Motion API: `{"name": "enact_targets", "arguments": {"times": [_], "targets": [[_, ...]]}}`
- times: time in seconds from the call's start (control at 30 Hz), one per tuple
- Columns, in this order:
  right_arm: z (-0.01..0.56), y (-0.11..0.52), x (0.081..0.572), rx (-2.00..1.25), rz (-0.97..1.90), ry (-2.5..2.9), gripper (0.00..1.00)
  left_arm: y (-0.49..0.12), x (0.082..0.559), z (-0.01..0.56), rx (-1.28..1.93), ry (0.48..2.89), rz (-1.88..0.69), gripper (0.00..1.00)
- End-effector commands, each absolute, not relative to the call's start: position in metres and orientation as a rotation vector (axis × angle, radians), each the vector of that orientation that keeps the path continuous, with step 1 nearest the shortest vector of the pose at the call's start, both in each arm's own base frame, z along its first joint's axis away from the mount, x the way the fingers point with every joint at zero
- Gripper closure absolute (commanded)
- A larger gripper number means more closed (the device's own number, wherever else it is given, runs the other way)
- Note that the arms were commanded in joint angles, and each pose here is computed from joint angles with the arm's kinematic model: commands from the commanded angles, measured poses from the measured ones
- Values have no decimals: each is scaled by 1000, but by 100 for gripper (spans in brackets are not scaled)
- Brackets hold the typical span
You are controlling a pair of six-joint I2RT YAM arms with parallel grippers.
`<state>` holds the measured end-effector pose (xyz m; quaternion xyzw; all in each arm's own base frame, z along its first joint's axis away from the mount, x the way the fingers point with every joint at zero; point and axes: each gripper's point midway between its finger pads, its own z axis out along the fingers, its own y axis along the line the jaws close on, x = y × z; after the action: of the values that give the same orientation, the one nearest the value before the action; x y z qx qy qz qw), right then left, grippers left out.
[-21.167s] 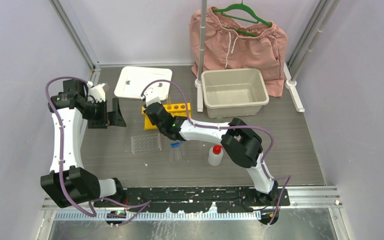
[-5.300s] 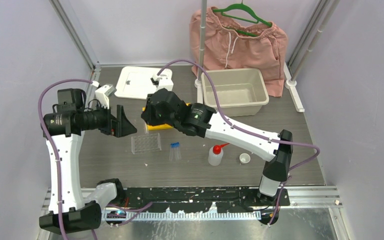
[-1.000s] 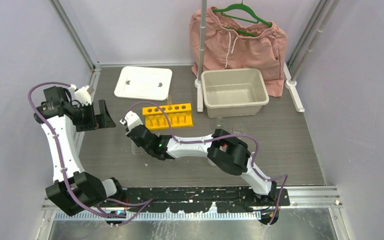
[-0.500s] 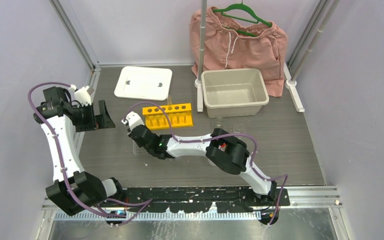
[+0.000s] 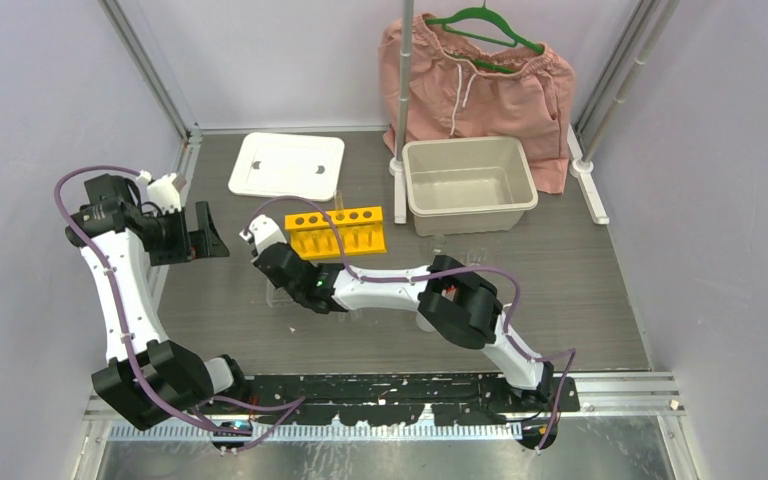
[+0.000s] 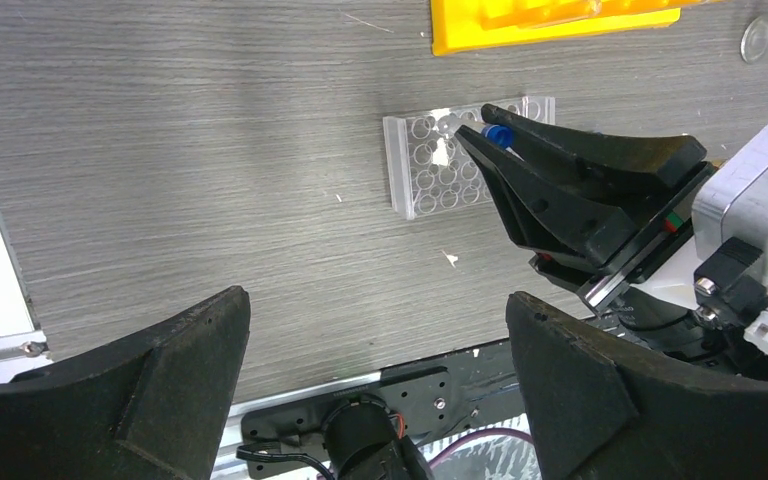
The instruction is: Organize the chemistry lab equipment
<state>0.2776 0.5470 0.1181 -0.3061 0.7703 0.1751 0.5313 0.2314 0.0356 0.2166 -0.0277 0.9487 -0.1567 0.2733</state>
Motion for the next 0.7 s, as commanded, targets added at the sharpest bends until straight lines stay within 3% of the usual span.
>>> {"name": "enact_targets", "arguments": {"times": [0.0, 0.4, 0.47, 0.53, 0.67], "targets": [[146, 550, 279, -676, 464, 1822, 99, 39, 233, 228, -41, 2517, -400, 0], [116, 542, 280, -663, 449, 1880, 98, 39, 233, 229, -44, 2515, -407, 0], [110, 541, 280, -650, 459, 1896, 94, 40, 232, 229, -42, 2516, -406, 0], [105, 540, 280, -641, 465, 1909, 84, 39, 232, 229, -39, 2517, -405, 0], [107, 538, 279, -626, 470, 1912, 77, 39, 232, 229, -36, 2516, -407, 0]]}}
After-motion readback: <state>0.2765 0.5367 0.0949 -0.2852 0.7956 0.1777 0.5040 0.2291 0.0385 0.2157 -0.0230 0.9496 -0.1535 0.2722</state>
